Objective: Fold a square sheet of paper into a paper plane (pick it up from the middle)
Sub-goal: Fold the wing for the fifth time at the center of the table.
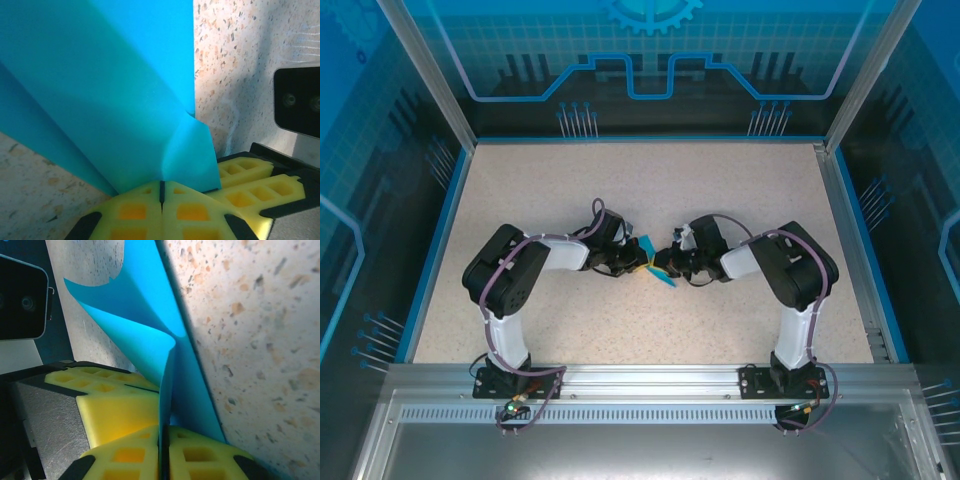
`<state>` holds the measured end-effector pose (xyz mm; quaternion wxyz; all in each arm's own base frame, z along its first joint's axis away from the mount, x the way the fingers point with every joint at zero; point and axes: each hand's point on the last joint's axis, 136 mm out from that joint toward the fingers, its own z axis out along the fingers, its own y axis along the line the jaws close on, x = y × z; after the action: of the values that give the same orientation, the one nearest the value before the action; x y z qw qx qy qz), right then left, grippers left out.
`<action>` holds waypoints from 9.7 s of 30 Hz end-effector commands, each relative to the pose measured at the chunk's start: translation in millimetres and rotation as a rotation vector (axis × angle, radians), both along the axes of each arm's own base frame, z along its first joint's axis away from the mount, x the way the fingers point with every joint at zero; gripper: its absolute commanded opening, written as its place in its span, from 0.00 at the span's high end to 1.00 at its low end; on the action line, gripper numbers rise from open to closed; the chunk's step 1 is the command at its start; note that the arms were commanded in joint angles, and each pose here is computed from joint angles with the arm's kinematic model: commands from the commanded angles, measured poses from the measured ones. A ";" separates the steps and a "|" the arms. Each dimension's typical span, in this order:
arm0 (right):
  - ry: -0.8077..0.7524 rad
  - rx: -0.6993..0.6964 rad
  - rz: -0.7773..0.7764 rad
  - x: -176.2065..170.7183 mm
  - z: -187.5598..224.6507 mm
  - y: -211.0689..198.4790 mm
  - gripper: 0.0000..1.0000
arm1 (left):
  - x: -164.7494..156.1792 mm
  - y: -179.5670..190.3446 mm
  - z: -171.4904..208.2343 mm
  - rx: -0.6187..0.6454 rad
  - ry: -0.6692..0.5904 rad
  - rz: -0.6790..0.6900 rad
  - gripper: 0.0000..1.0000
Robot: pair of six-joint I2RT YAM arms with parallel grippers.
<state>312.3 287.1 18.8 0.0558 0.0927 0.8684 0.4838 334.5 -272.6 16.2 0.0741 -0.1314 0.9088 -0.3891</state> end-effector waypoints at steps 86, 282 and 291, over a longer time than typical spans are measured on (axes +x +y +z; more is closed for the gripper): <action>0.203 -0.248 0.186 -69.6 -37.2 -47.7 0.92 | -26.1 4.2 -29.5 0.137 0.130 -0.043 0.96; -0.159 -0.627 0.445 -60.1 9.3 -57.2 0.83 | -26.5 17.2 -50.4 0.279 0.220 -0.051 0.97; -0.159 -0.702 0.435 -54.1 3.4 -67.0 0.82 | -26.0 19.3 -53.8 0.298 0.225 -0.051 0.97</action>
<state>253.0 230.6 19.4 0.0449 -0.1575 0.9684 0.1884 325.6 -288.9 12.4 0.0052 -0.1116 0.9349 -0.3369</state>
